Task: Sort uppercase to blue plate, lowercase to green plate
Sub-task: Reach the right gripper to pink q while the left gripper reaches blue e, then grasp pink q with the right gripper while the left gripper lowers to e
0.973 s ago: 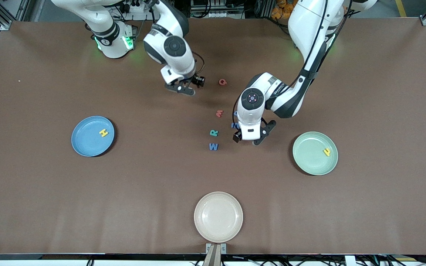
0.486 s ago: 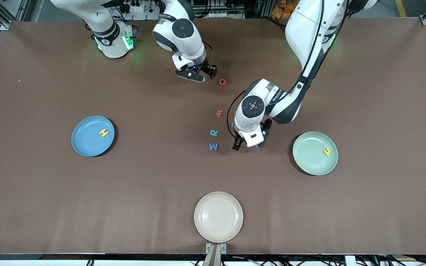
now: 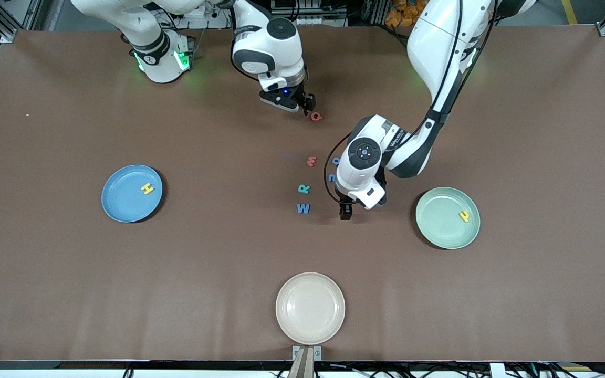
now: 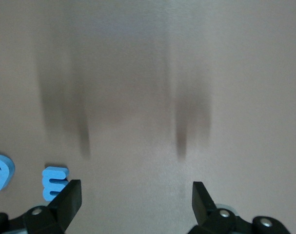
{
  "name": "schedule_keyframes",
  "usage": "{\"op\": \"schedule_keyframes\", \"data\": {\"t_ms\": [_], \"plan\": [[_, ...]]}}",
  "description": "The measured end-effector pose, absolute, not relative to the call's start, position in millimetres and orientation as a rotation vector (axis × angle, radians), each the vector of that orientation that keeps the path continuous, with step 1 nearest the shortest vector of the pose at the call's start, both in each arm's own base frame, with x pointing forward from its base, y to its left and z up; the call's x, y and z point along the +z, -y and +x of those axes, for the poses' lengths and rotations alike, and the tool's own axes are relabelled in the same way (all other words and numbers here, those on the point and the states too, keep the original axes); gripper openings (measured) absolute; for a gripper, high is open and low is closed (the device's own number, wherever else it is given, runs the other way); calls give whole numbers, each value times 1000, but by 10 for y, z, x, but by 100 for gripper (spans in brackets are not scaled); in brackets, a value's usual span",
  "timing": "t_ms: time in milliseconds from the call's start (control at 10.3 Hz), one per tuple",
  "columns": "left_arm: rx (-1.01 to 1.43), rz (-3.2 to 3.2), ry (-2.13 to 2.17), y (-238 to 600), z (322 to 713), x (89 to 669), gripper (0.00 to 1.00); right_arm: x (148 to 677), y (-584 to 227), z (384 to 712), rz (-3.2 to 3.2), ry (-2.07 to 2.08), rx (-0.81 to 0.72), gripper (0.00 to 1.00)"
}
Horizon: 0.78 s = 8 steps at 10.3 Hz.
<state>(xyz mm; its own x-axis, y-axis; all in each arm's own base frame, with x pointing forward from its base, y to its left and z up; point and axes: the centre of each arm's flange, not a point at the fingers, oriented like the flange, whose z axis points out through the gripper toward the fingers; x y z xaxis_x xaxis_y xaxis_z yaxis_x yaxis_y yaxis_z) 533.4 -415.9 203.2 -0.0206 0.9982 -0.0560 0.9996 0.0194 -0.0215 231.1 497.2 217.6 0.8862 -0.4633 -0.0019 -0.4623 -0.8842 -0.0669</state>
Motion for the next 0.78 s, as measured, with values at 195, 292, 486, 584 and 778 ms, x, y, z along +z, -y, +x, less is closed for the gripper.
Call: {"op": "schedule_keyframes", "data": {"t_ms": [195,292,486,584,778], "plan": [[-90,2109,-2313,4181,5285,1959,100,2164,-5169,2342,-2981,-769,-8,85],[-92,2096,-2331,4226,5239,1940,100,2162,-5247,2332,-2987,-788,-6,85],[-96,2118,-2332,4398,5045,1870,100,2164,-5364,2341,-3009,-820,-14,85],[-96,2136,-2330,4472,4947,1817,100,2129,-5403,2352,-3012,-829,-14,85],[-97,2159,-2334,4527,4851,1708,100,1962,-5437,2360,-3020,-842,-76,85]]}}
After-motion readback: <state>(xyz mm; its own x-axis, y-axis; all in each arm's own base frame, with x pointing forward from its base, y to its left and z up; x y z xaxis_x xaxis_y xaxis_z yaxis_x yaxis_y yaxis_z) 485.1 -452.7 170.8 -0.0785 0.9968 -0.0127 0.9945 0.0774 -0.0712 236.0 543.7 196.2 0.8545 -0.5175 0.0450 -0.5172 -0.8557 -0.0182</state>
